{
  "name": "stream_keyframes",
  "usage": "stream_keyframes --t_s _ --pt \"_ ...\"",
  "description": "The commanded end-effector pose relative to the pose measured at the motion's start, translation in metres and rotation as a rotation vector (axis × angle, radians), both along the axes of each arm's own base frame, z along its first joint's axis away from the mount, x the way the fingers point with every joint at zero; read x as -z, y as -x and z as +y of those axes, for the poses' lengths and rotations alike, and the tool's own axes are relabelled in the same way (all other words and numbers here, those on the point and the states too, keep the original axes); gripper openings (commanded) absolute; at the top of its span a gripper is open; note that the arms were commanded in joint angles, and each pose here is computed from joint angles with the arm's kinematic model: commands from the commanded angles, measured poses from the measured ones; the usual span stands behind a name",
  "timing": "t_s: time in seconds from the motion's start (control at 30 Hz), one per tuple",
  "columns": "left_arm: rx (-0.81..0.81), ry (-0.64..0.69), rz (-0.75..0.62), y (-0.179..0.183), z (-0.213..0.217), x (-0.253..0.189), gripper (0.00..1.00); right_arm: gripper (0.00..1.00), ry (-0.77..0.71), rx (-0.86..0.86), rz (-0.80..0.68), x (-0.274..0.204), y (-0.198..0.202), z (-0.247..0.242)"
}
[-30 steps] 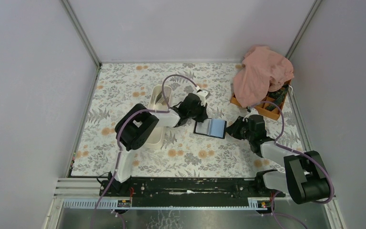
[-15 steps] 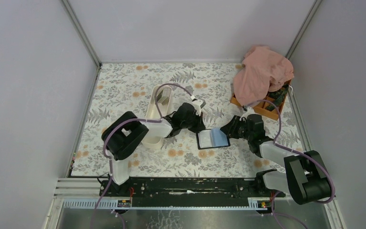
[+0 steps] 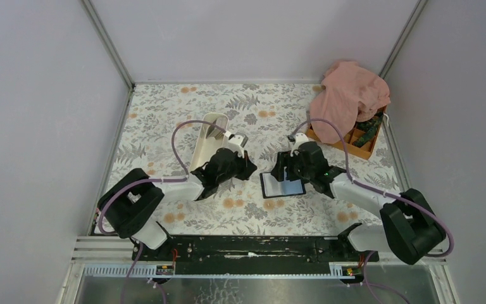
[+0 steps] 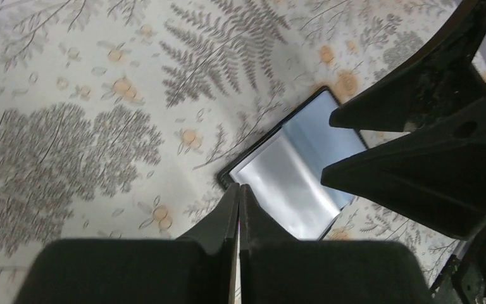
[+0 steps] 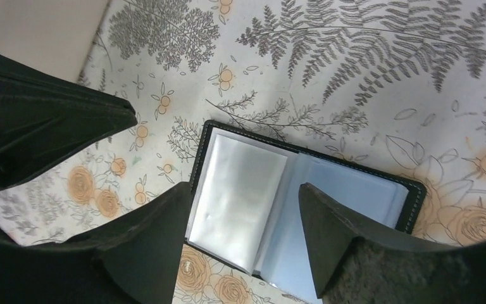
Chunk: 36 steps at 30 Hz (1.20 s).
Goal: Take the credit cards out of the card holder
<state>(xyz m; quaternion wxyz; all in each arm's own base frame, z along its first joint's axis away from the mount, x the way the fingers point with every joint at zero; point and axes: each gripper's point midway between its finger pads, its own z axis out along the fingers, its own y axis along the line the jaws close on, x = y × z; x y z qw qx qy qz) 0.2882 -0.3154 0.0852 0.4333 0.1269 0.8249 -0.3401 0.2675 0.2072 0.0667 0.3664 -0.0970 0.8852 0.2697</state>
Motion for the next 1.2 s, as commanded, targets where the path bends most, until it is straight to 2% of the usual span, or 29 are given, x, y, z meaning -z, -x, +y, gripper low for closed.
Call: stream_keyframes --t_s 0.0,0.27,0.73,1.03,1.17 --pt "-0.078 0.054 -0.061 -0.005 0.012 -0.019 0.0 0.72 0.211 -0.018 -0.003 0.006 0.0 0.003" --pt "-0.125 -0.021 -0.093 -0.007 0.034 -0.026 0.0 0.72 0.334 -0.037 0.029 0.024 0.009 0.021" --pt "-0.112 0.008 -0.05 -0.004 0.036 -0.016 0.0 0.71 0.456 -0.046 0.074 0.046 0.023 0.02" --pt "-0.098 0.004 -0.019 -0.004 0.033 -0.006 0.0 0.42 0.485 -0.02 0.075 0.048 0.026 0.012" --pt "-0.087 0.006 -0.009 -0.004 0.03 -0.004 0.0 0.31 0.487 -0.012 0.066 0.045 0.025 0.01"
